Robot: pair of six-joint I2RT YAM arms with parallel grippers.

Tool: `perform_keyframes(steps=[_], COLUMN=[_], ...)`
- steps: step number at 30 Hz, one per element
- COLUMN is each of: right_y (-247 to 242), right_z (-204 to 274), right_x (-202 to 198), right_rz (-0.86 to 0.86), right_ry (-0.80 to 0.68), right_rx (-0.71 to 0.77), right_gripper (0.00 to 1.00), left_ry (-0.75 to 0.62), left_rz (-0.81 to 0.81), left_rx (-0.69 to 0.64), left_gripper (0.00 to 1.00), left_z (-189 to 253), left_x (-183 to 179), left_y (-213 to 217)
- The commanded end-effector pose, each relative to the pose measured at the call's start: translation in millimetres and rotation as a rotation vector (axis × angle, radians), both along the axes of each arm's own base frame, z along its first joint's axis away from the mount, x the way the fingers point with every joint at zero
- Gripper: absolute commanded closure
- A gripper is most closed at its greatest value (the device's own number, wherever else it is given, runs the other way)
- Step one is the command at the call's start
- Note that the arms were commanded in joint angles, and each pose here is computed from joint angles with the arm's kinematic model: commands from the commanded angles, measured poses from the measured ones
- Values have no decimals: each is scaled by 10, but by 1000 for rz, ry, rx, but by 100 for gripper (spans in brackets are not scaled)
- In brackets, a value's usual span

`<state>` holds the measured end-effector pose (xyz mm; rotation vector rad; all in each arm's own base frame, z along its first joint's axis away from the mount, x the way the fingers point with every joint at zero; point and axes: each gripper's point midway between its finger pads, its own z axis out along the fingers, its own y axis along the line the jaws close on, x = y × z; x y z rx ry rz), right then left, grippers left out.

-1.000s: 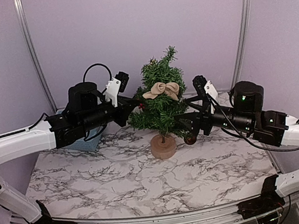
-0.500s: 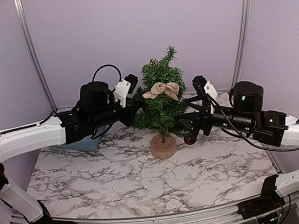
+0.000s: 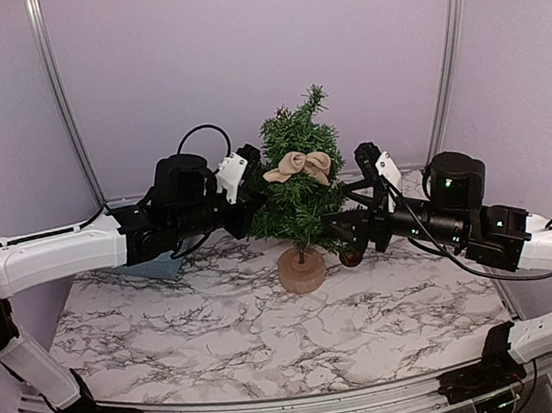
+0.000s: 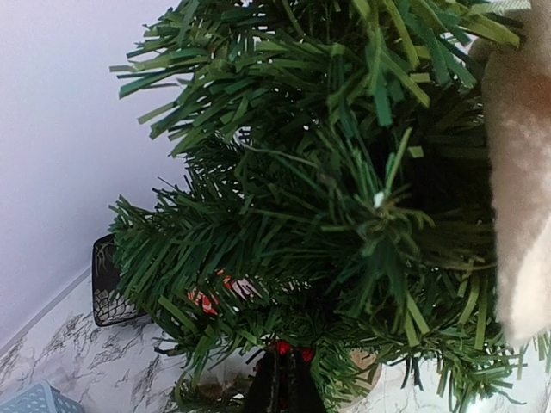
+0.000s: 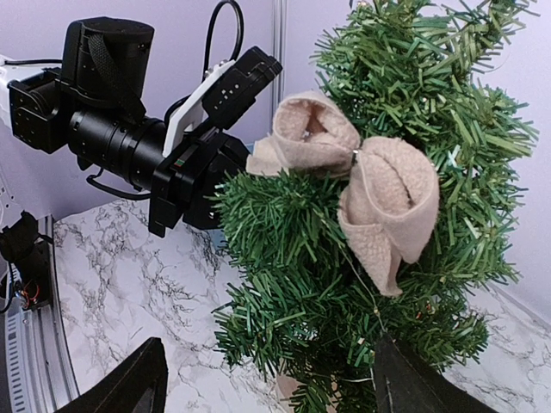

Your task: Decorate the small christmas tree

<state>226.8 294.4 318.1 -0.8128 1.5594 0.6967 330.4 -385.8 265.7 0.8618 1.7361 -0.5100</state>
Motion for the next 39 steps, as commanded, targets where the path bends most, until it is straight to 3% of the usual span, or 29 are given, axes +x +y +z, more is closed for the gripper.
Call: perform_keyframes(steps=[1, 7, 24, 26, 31, 32, 39], right_y=[-29, -31, -40, -54, -132, -164, -546], right_z=[91, 109, 169, 184, 224, 231, 255], right_x=[23, 17, -16, -24, -22, -15, 168], right_rz=[-13, -12, 0, -1, -29, -38, -124], right_ry=[-10, -12, -26, -29, -37, -39, 6], right_rx=[30, 33, 51, 55, 60, 62, 108], right_gripper=[20, 20, 19, 19, 15, 14, 1], left_ry=[-9, -18, -52, -41, 7, 16, 164], left_rz=[-23, -26, 31, 48, 136, 158, 327], left_rx=[-5, -32, -137, -161, -255, -262, -305], left_gripper=[94, 80, 54, 46, 4, 2, 1], left_z=[96, 242, 722, 759, 876, 877, 720], left_x=[-16, -54, -223, -225, -126, -87, 253], left_y=[-57, -31, 388, 486, 849, 927, 1534])
